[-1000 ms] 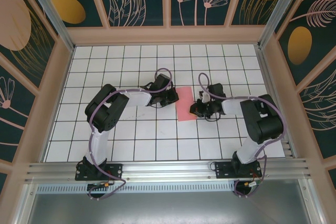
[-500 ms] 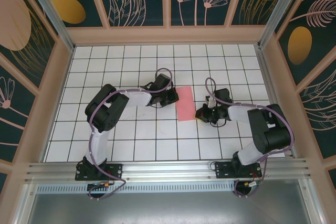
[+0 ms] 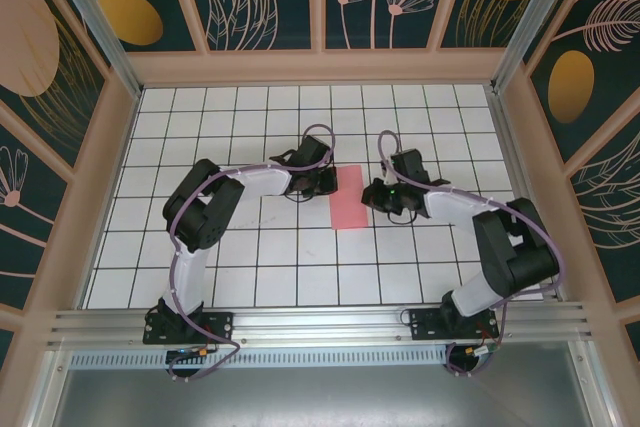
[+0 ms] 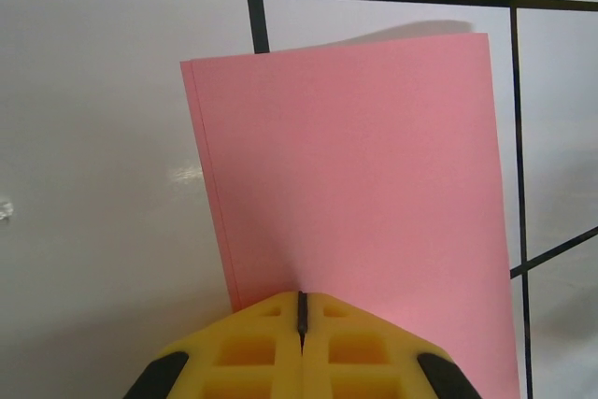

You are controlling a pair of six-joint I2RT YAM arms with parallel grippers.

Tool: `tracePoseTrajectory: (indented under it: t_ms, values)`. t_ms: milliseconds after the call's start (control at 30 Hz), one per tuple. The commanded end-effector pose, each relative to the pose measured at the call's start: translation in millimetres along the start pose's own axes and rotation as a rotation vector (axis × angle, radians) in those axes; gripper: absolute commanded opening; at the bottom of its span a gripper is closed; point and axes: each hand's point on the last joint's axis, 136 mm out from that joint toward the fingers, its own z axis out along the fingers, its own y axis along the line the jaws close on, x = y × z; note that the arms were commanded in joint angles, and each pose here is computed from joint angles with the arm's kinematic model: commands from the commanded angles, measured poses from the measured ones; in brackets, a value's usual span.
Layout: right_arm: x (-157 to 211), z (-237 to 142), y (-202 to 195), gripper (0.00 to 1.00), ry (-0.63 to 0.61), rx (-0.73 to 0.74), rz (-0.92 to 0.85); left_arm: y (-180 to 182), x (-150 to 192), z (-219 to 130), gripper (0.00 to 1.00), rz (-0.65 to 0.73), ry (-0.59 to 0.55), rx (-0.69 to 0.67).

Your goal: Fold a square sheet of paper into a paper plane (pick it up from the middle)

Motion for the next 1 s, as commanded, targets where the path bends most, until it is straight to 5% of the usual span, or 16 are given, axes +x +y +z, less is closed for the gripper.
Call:
tracePoseTrajectory:
  t_ms: [0,267,600,967]
  values:
    - [3.4,13.8,-3.2,0.08,0.007,0.042,0.030,-13.6,-14.7,-22.0,0.00,0.029,-0.036,0.031]
    - [32.4,33.9,-3.3,0.07,0.059,0.083,0.067,-7.4,-27.1,-63.5,0.17,-0.067,-0.148,0.067]
    - [67.3,62.4,24.6,0.07,0.068,0.120,0.163,64.3,-19.3,-121.1,0.33,-0.227,-0.300,-0.043]
    - [9.8,89.4,95.8,0.06,-0.037,0.083,0.149,125.7,-3.7,-164.5,0.72,-0.307,-0.394,-0.198]
